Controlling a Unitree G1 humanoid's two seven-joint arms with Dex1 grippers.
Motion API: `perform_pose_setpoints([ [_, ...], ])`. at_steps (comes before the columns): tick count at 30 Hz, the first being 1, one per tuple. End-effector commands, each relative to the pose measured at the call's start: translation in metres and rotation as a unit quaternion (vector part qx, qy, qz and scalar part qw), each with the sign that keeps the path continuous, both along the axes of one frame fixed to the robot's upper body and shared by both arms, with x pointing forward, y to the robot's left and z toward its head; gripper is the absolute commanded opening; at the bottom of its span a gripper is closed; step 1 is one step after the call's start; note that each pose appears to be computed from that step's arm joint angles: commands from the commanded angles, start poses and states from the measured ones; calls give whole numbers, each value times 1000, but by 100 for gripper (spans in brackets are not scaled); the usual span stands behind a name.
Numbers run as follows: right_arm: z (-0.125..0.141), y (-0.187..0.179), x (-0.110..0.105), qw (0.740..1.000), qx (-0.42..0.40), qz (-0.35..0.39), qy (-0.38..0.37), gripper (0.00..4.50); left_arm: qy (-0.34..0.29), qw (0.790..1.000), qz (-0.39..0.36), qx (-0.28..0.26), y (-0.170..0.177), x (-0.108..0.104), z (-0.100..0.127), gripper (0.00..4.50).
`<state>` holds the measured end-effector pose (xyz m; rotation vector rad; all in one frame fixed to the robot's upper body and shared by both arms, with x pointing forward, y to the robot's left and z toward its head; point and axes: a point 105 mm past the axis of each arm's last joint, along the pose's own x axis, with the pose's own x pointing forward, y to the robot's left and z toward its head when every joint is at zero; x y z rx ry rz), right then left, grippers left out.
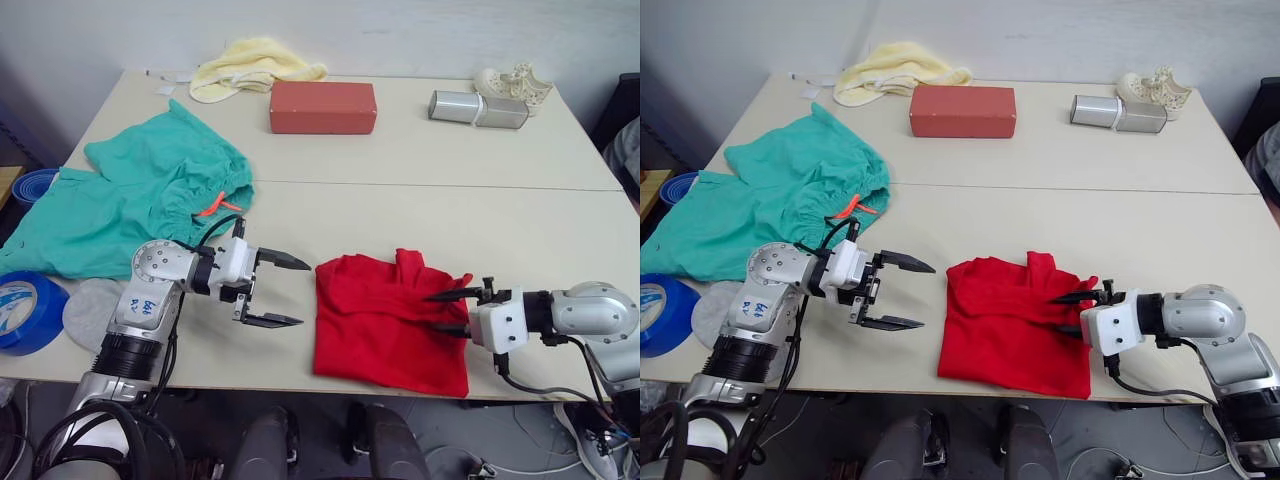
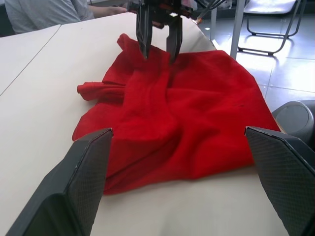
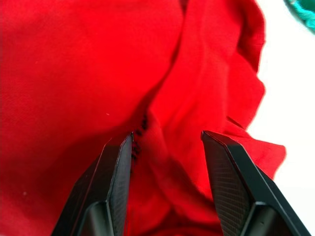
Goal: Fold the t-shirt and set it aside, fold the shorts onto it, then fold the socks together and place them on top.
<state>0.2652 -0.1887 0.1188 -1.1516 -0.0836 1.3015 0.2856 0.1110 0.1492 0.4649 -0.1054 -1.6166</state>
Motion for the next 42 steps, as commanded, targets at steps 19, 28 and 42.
perform_pose_setpoints([
  [19, 44, -11, 63, 948, 240, -210, 17, 4, -14, 1000, 11, -3, 2, 3, 2, 450],
  [28, 24, -16, 76, 904, 283, -307, 95, 4, -14, 1000, 14, -1, 2, 5, 1, 450],
  [42, 75, -34, 42, 855, 432, -267, 106, 236, 30, 998, 27, -56, -16, 2, 12, 450],
])
